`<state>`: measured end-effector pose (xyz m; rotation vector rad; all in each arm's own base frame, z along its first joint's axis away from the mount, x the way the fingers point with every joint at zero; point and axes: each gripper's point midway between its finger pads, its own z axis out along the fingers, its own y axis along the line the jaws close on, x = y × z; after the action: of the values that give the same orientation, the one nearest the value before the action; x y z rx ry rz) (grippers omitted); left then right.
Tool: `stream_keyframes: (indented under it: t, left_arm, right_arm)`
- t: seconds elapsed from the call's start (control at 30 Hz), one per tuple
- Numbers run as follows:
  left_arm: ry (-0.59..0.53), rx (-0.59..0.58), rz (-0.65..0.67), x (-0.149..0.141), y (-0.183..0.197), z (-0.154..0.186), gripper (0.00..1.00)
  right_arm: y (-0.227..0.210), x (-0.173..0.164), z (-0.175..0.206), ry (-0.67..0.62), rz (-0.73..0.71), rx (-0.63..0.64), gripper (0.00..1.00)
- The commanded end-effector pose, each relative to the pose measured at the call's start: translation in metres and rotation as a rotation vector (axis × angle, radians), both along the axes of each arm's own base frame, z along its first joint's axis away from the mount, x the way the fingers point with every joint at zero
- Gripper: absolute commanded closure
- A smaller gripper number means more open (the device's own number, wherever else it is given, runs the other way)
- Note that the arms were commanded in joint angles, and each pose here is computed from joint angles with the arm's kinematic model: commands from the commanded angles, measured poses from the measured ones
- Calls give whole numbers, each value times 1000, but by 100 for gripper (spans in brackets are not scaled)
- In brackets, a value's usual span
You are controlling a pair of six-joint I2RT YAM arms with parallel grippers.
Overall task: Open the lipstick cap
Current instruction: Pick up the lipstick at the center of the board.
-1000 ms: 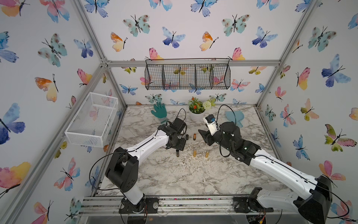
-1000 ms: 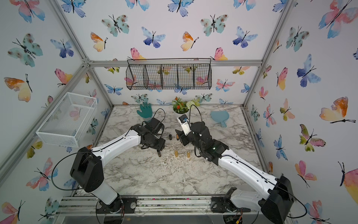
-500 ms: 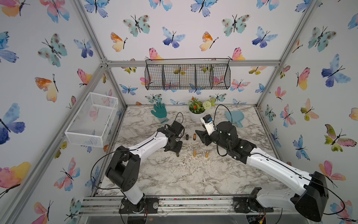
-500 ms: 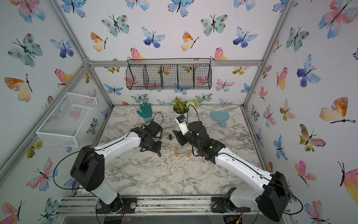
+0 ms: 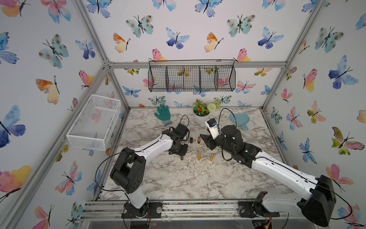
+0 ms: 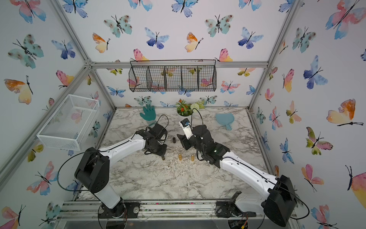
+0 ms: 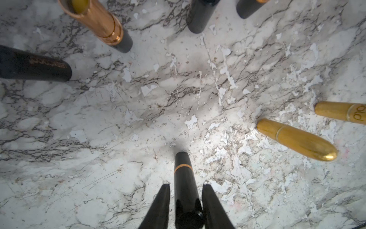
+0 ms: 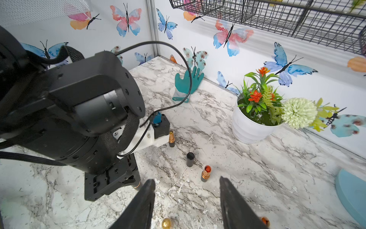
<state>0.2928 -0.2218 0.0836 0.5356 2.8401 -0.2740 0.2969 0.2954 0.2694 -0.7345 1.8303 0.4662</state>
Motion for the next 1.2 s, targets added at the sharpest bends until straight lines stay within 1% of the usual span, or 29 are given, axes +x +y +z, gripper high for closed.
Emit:
stream_keyframes:
  t: [0.0, 0.13, 0.27, 0.43, 0.63, 0.8, 0.97, 1.03, 1.1, 1.17]
  left_arm:
    - [32, -12, -19, -3, -4, -1, 72]
    - [40, -9, -20, -5, -3, 1, 72]
    - [44, 11, -16, -5, 1, -1, 67]
    - [54, 29, -13, -8, 3, -6, 66]
    - [55, 29, -15, -6, 2, -7, 71]
    - [46, 23, -19, -5, 1, -4, 80]
    - [34, 1, -31, -6, 0, 10, 87]
    - [30, -21, -39, -8, 1, 23, 88]
    - [26, -72, -44, -11, 3, 43, 88]
    - [20, -160, -27, -12, 8, 68, 89]
  right_arm:
    - [-2, 0, 3, -19, -10, 6, 45]
    - [-3, 1, 3, -23, -11, 2, 45]
    - [-3, 0, 2, -22, -9, 2, 45]
    - [-4, -1, 4, -26, -9, 4, 46]
    - [-5, -1, 3, -27, -10, 0, 46]
    - [-7, -2, 4, -28, -14, 1, 46]
    - [-4, -4, -3, -13, 10, -10, 46]
    - [0, -7, -9, 7, 35, -24, 46]
    - [4, -10, -14, 24, 66, -32, 46]
    - [9, -13, -17, 35, 100, -37, 46]
